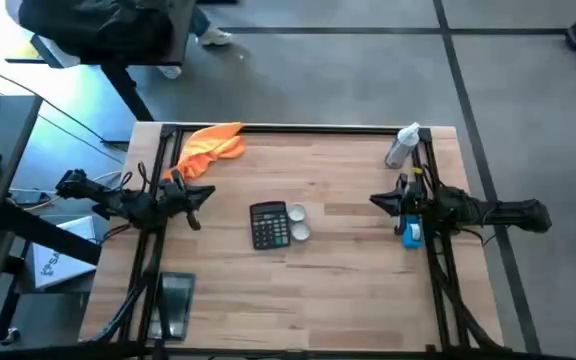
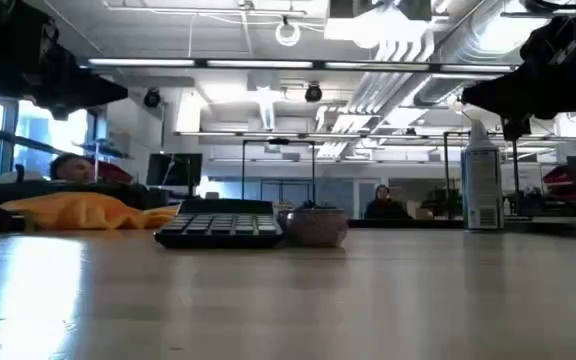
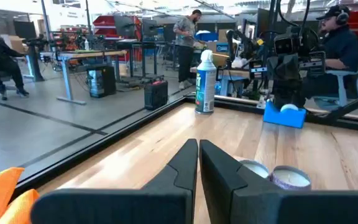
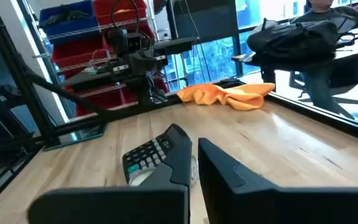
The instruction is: Apply microfiber cloth
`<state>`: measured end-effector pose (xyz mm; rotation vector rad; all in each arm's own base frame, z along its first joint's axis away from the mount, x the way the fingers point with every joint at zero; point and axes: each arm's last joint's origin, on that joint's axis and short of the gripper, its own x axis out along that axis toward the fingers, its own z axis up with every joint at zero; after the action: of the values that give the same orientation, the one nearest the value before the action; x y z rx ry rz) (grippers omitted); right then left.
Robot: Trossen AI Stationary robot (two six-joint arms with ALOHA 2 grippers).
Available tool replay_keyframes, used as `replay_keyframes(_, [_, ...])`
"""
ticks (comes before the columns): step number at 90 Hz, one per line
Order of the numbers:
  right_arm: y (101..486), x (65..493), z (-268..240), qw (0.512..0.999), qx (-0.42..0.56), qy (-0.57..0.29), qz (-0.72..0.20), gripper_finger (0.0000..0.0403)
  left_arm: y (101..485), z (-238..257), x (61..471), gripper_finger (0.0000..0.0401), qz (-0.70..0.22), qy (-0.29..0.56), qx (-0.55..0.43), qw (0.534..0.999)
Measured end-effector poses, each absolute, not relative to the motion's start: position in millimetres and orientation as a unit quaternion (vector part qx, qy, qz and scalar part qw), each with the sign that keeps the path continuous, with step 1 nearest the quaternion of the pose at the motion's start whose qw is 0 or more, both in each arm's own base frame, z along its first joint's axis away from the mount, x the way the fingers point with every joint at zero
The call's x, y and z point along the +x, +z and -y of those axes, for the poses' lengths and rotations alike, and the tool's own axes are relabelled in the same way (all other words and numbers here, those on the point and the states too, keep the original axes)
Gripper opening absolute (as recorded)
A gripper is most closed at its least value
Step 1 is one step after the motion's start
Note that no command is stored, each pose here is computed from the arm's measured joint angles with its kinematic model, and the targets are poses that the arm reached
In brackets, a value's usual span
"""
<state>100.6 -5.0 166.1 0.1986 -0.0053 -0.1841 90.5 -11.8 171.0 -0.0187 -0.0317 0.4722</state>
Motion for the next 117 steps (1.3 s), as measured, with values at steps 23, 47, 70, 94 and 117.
replay_keyframes(23, [166,101,5,0.991,0.099,-0.092,0.003,0.0000,171,12,90,0.0000,0.016,0.234,-0.009,0.972])
replay_keyframes(47, [166,101,5,0.991,0.099,-0.091,0.003,0.0000,172,12,91,0.0000,0.041,0.225,-0.094,0.969])
replay_keyframes(70, [166,101,5,0.991,0.099,-0.092,0.003,0.0000,175,14,92,0.0000,0.053,0.182,-0.111,0.976])
replay_keyframes(94, [167,100,6,0.989,0.099,-0.107,0.008,0.0000,196,25,91,0.0000,0.136,-0.015,-0.085,0.987])
replay_keyframes(117, [176,99,9,0.966,0.204,-0.143,0.074,0.0000,221,34,98,0.0000,0.095,-0.039,-0.077,0.992])
